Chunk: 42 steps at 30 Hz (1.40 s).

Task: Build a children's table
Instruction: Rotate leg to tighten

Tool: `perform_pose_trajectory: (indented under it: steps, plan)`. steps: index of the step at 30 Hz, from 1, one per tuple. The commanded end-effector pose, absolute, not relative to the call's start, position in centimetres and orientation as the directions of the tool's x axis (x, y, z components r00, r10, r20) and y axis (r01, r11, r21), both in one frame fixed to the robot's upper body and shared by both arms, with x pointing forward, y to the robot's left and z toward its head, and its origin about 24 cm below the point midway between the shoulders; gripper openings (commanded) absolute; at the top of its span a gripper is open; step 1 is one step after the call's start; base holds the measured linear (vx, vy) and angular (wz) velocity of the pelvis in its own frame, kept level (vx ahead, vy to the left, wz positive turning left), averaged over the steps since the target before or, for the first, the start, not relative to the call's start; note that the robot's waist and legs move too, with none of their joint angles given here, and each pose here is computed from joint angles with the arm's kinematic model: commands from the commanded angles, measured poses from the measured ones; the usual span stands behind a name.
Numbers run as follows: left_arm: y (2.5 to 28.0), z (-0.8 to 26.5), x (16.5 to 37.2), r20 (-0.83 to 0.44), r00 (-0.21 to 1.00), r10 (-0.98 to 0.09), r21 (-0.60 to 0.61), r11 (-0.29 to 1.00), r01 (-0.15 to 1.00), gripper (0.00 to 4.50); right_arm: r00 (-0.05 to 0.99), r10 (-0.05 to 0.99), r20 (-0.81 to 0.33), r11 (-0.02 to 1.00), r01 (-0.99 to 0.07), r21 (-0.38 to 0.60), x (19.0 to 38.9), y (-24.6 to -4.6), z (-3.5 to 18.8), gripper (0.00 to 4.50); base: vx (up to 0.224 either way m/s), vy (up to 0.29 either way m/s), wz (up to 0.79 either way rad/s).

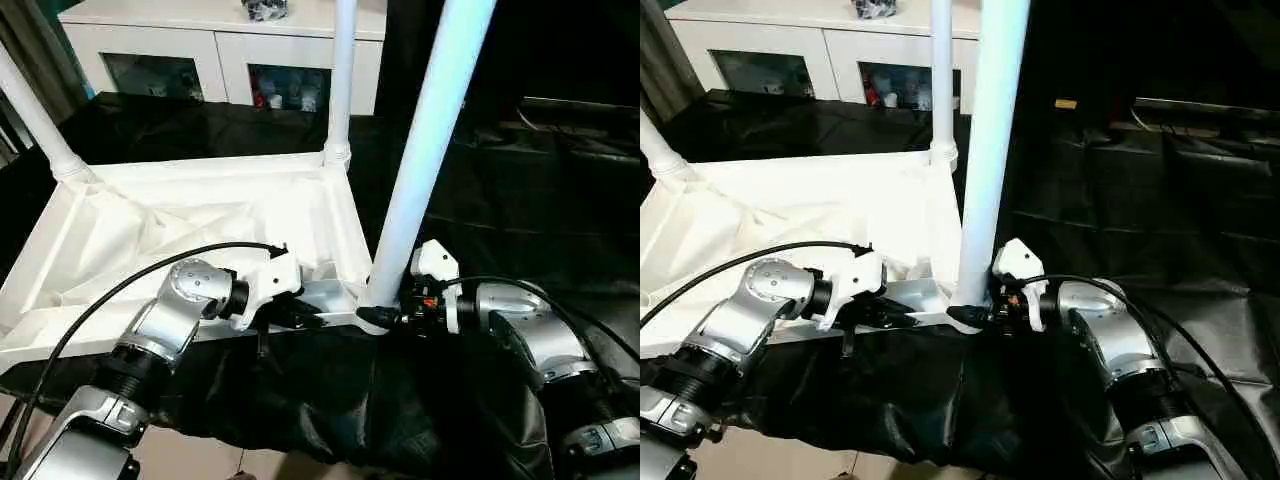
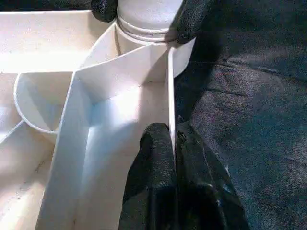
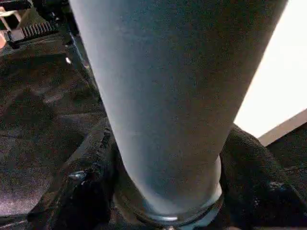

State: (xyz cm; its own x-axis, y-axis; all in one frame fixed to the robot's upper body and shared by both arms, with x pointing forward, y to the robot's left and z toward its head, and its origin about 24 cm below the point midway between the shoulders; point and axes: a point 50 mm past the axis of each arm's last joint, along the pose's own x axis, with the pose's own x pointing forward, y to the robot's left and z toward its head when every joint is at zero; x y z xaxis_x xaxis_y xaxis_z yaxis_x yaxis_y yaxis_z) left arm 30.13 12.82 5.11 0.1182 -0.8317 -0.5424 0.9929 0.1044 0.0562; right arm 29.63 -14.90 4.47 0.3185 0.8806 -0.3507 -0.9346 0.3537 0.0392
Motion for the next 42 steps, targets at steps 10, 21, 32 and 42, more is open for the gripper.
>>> perform_pose_trajectory:
  steps: [10,21,32,42]
  plan:
    - [8.6,5.0,32.6,-0.462,0.399,-0.792,0.138,0.381,0.914,0.00,0.696,0.640,-0.326,0.752,-0.655,0.077,29.5,-10.8,1.1,2.64,0.000,0.000,0.00]
    - [5.7,5.1,32.0,-0.397,0.391,-0.830,0.155,0.360,0.920,0.00,0.807,0.553,-0.207,0.833,-0.538,0.131,30.7,-7.8,2.5,3.42,0.000,0.000,0.00]
    - [9.1,5.2,31.0,-0.422,0.245,-0.873,0.089,0.230,0.969,0.00,0.536,0.790,-0.297,0.560,-0.828,-0.003,29.8,-12.4,3.0,3.75,0.000,0.000,0.00]
    - [11.2,5.7,30.6,-0.474,0.113,-0.873,0.042,0.105,0.994,0.00,0.240,0.907,-0.345,0.277,-0.959,0.063,28.8,-13.7,3.7,3.38,0.000,0.000,0.00]
